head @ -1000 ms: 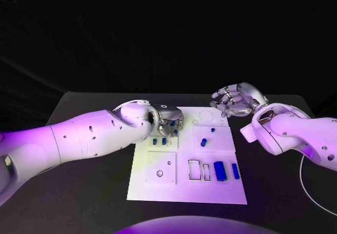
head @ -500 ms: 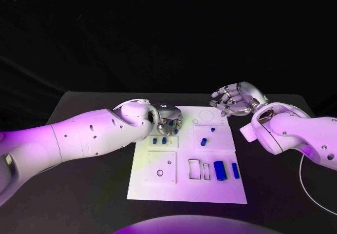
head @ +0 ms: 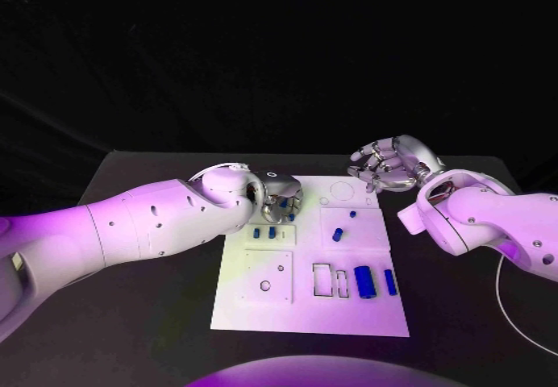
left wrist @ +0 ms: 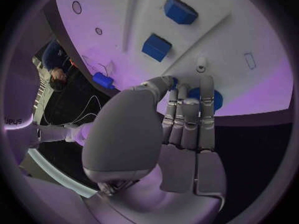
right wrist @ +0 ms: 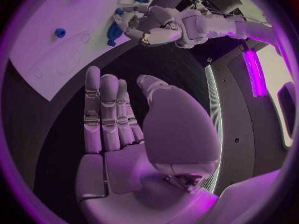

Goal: Assemble the parts on the task board

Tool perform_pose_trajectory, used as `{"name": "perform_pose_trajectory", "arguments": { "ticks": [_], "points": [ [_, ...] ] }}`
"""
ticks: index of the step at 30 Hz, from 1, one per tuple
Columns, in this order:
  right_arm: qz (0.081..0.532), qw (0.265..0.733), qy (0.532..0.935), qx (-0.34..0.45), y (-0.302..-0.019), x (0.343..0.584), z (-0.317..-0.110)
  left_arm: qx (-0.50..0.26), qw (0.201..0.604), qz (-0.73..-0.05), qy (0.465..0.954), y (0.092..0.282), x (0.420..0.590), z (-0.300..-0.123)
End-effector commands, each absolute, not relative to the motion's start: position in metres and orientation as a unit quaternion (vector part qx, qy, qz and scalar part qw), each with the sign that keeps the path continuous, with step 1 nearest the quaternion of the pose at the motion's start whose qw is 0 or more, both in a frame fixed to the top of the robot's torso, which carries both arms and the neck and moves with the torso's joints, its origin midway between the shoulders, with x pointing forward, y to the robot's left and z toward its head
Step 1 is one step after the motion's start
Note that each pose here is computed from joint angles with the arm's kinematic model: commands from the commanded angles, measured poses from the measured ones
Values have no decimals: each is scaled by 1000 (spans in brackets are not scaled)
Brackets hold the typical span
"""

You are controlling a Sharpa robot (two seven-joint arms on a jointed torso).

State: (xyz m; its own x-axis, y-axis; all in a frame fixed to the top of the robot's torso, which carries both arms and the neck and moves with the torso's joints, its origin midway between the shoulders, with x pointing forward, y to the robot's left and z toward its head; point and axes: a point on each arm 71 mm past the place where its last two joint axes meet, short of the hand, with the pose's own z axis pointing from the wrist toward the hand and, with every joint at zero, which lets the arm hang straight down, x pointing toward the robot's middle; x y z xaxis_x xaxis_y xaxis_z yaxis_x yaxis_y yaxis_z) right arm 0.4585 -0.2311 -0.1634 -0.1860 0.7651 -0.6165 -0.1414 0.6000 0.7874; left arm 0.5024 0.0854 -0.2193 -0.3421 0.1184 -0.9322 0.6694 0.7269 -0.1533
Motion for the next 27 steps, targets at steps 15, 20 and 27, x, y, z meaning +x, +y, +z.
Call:
{"name": "perform_pose_trajectory", "arguments": {
  "ticks": [15,20,27],
  "points": [
    [385,594,669,228,-229,458,-163,258,495,-273,783,81,499,-224],
    [385,593,669,227,-229,459,-163,258,493,-273,784,81,498,-224],
    [385,593,670,227,-229,459,-163,256,498,-269,784,82,500,-224]
  ]
}}
